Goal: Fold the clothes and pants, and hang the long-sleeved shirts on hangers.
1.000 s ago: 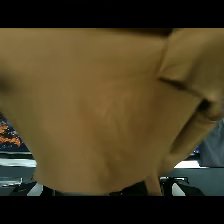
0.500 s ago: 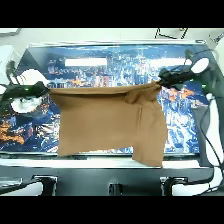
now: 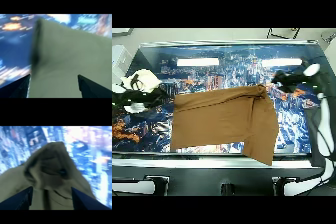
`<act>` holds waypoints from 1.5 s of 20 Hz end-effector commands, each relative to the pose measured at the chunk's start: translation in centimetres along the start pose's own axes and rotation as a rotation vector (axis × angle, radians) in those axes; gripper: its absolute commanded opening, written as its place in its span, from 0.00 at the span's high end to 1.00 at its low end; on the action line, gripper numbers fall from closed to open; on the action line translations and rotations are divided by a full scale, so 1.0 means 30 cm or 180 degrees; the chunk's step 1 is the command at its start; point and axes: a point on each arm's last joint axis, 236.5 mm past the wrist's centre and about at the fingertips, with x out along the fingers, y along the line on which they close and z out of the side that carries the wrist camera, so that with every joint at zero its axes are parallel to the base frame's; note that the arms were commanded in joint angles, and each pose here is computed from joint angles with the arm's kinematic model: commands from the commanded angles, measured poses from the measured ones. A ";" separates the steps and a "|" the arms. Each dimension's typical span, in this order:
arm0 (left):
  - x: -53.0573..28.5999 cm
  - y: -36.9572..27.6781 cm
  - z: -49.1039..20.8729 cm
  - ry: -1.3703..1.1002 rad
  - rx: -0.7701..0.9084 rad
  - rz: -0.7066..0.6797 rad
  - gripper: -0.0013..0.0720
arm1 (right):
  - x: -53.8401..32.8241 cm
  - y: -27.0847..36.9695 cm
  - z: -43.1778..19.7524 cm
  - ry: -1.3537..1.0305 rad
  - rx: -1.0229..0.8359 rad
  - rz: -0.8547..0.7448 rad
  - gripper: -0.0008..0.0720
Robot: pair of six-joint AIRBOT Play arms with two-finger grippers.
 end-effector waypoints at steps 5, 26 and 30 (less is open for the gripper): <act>-0.259 0.376 -0.440 0.1177 -0.0657 0.0503 0.28 | -0.410 -0.586 -0.270 0.1177 0.0405 -0.1063 0.24; 0.104 0.146 -0.845 0.1332 -0.0610 -0.0342 0.72 | -0.367 -0.578 -0.393 0.1482 0.0379 -0.0867 0.24; 0.070 0.119 -0.889 0.1546 -0.0436 -0.0495 0.95 | -0.328 -0.596 -0.437 0.1583 0.0328 -0.0817 0.24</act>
